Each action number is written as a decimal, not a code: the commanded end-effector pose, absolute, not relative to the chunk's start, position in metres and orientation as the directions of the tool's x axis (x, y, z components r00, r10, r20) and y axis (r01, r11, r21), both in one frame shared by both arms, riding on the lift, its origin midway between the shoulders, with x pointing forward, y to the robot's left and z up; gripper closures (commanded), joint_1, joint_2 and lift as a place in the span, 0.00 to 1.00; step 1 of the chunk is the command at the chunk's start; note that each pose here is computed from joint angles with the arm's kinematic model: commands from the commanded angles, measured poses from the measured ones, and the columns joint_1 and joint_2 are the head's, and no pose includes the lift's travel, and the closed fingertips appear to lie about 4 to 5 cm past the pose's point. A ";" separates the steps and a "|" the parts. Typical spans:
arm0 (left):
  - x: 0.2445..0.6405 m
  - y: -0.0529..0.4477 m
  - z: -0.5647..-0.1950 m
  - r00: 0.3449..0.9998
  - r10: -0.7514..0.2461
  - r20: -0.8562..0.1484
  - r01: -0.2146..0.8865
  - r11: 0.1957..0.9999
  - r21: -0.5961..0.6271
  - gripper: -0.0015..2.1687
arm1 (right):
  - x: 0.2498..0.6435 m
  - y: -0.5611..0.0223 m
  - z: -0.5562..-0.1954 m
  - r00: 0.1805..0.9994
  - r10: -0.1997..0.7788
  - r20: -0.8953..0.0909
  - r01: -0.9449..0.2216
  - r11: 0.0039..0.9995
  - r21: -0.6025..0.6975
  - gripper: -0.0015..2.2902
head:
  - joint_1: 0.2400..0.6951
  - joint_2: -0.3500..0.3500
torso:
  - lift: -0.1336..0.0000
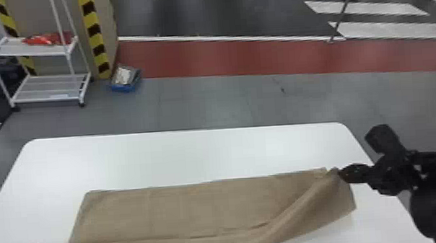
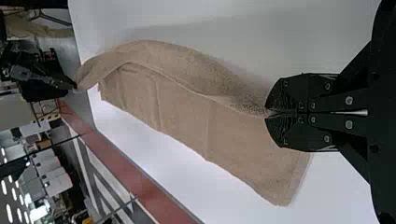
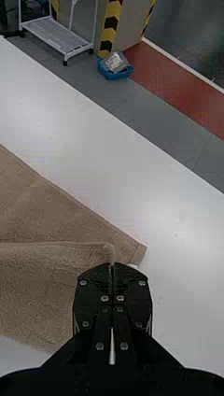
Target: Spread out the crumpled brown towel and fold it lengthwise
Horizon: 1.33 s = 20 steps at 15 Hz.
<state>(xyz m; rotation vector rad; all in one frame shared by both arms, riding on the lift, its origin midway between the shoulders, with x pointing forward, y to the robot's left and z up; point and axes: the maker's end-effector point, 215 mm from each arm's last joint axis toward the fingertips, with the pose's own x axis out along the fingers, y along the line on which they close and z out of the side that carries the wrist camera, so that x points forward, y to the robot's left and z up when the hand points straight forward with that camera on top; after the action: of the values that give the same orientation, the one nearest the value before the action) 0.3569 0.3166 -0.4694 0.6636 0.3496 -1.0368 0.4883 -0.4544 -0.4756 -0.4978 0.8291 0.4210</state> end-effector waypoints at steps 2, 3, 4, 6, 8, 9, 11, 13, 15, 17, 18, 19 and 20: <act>0.389 0.323 -0.453 0.554 -0.651 -0.518 0.832 0.422 0.360 0.62 | 0.479 -0.488 -0.472 0.627 0.131 -0.768 -0.477 0.844 -0.246 0.73 | 1.00 0.23 | 1.00; 0.403 0.325 -0.449 0.585 -0.637 -0.502 0.811 0.454 0.369 0.62 | 0.474 -0.495 -0.480 0.616 0.118 -0.779 -0.470 0.849 -0.243 0.73 | 1.00 0.22 | 1.00; 0.411 0.322 -0.448 0.603 -0.630 -0.488 0.797 0.467 0.383 0.62 | 0.472 -0.498 -0.485 0.608 0.116 -0.785 -0.473 0.848 -0.241 0.73 | 1.00 0.21 | 1.00; 0.428 0.310 -0.452 0.622 -0.630 -0.464 0.783 0.488 0.387 0.62 | 0.468 -0.508 -0.499 0.595 0.088 -0.799 -0.466 0.848 -0.253 0.73 | 1.00 0.20 | 1.00; 0.440 0.299 -0.463 0.606 -0.638 -0.475 0.795 0.480 0.371 0.62 | 0.467 -0.508 -0.507 0.583 0.084 -0.808 -0.467 0.848 -0.249 0.73 | 1.00 0.16 | 1.00; 0.444 0.296 -0.469 0.592 -0.635 -0.496 0.806 0.467 0.365 0.62 | 0.468 -0.507 -0.510 0.581 0.083 -0.810 -0.466 0.850 -0.247 0.73 | 1.00 0.15 | 1.00; 0.452 0.291 -0.484 0.560 -0.628 -0.541 0.828 0.455 0.328 0.62 | 0.471 -0.509 -0.513 0.576 0.078 -0.814 -0.463 0.852 -0.246 0.73 | 1.00 0.14 | 1.00; 0.463 0.286 -0.489 0.545 -0.630 -0.553 0.837 0.447 0.315 0.62 | 0.475 -0.511 -0.513 0.577 0.071 -0.813 -0.456 0.855 -0.249 0.73 | 1.00 0.13 | 1.00; 0.471 0.290 -0.492 0.547 -0.616 -0.567 0.835 0.450 0.316 0.62 | 0.482 -0.513 -0.511 0.584 0.064 -0.809 -0.445 0.859 -0.253 0.73 | 1.00 0.13 | 1.00; 0.480 0.292 -0.501 0.538 -0.593 -0.599 0.836 0.462 0.294 0.62 | 0.487 -0.511 -0.509 0.586 0.065 -0.808 -0.445 0.858 -0.254 0.73 | 1.00 0.13 | 1.00; 0.484 0.295 -0.504 0.533 -0.583 -0.614 0.837 0.469 0.282 0.62 | 0.492 -0.510 -0.506 0.593 0.067 -0.802 -0.442 0.861 -0.254 0.73 | 1.00 0.14 | 1.00; 0.487 0.294 -0.505 0.528 -0.584 -0.617 0.840 0.465 0.278 0.62 | 0.496 -0.509 -0.503 0.599 0.068 -0.798 -0.437 0.863 -0.254 0.73 | 1.00 0.14 | 1.00; 0.491 0.295 -0.504 0.528 -0.582 -0.618 0.840 0.467 0.277 0.62 | 0.499 -0.509 -0.501 0.603 0.068 -0.795 -0.433 0.865 -0.254 0.73 | 1.00 0.15 | 1.00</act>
<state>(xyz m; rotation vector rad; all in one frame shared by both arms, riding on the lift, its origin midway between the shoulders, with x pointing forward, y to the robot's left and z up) 0.4868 0.2938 -0.5037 0.6079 0.4689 -0.9114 0.4939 -0.5104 -0.5047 -0.4580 0.8905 0.3052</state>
